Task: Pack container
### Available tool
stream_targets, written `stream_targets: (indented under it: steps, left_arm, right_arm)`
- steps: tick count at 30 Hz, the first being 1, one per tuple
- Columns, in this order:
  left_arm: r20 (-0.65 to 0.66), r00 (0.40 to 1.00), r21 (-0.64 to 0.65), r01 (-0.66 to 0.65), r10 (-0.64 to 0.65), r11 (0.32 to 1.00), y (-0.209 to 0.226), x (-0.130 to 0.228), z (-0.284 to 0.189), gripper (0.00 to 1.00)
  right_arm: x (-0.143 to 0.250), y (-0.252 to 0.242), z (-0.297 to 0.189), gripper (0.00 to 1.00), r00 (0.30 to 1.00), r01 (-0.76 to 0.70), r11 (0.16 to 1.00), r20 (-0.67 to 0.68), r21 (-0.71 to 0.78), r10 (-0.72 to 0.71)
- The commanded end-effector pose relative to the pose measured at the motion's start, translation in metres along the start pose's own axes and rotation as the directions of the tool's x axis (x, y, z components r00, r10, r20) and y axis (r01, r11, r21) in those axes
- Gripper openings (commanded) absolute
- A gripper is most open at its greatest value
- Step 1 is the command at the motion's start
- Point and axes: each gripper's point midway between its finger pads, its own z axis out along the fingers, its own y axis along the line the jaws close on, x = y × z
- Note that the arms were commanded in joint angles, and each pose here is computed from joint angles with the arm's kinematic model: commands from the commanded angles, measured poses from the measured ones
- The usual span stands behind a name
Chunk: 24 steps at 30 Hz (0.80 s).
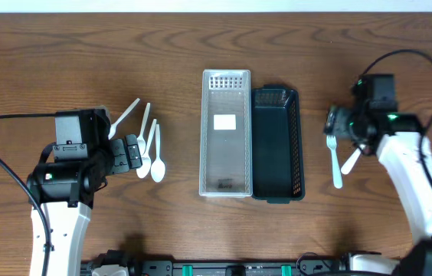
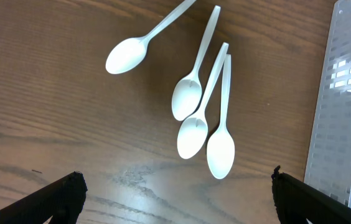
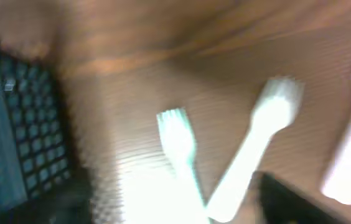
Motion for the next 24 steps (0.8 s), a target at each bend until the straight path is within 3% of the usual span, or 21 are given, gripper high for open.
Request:
stream_targets:
  steps: [1,5,9,24]
  left_arm:
    - [0.012,1.000,0.010,0.009,-0.009,1.000,-0.002,-0.005,-0.004,0.97]
    - [0.012,1.000,0.010,0.009,-0.009,1.000,-0.002,-0.006,-0.004,0.97]
    - [0.011,1.000,0.010,0.009,-0.009,1.000,-0.002,-0.005,-0.004,0.97]
    - [0.011,1.000,0.010,0.009,-0.009,1.000,-0.002,-0.005,-0.004,0.97]
  right_arm:
    - [-0.023,-0.036,-0.026,0.99,0.985,-0.155,0.979,0.100,0.134,0.142]
    - [-0.013,-0.058,-0.011,0.99,0.958,-0.288,0.943,0.049,0.165,0.284]
    - [-0.010,-0.082,0.019,0.99,0.942,-0.328,0.918,0.003,0.222,0.336]
    - [0.022,-0.073,0.117,0.99,0.937,-0.232,0.957,-0.225,0.174,0.268]
